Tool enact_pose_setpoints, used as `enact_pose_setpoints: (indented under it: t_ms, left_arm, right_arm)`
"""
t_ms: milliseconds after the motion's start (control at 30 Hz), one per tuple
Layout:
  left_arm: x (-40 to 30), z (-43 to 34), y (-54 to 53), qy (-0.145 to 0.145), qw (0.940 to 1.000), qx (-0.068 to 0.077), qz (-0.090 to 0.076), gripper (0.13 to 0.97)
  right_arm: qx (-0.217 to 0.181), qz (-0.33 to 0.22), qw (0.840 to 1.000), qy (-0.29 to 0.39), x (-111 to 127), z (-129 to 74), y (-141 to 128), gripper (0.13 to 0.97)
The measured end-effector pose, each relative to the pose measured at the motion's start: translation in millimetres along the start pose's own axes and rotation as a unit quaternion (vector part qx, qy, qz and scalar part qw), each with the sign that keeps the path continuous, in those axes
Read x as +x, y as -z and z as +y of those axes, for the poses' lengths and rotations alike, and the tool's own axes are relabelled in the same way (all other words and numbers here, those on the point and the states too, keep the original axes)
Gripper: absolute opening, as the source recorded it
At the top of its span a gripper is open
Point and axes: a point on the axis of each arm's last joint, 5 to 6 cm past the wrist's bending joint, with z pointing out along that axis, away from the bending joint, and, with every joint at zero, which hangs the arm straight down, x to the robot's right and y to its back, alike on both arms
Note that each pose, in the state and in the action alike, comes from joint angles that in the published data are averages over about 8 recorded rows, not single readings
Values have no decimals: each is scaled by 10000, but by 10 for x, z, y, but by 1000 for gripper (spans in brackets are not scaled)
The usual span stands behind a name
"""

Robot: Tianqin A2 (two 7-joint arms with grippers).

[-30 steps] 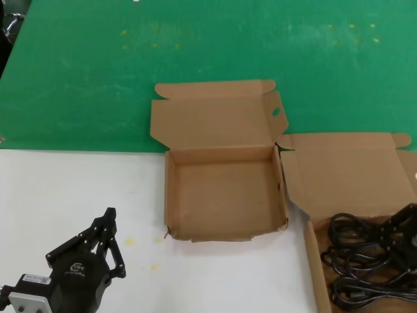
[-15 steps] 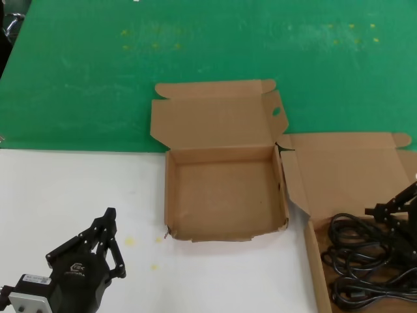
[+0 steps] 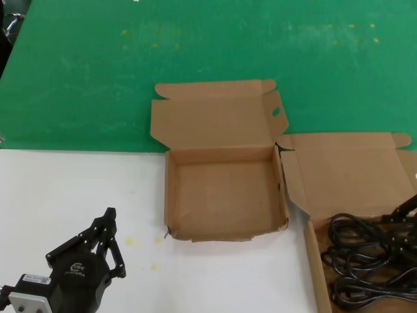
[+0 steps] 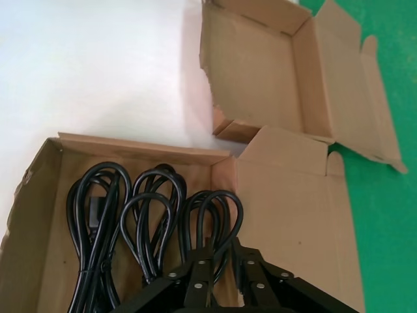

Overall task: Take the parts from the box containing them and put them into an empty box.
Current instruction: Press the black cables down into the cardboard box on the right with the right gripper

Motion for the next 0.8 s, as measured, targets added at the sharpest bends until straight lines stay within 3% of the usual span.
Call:
enact_pose_setpoints:
  t_ms: [267,400,667,800]
  left_arm:
    - [0,0,0,0,10000,0,0,132]
    - [0,0,0,0,10000,0,0,132]
    - [0,0,0,0,10000,0,0,132]
    - [0,0,0,0,10000,0,0,132]
  right_arm:
    - [-100,-236,9997,64,93,1,-70,269]
    - [-149,-322,9993,79,121,3,-106,269]
    - [-262,-466,9985,66,171,28,-186,428]
    - [-300,-496,9983,56,196,35,-222,428]
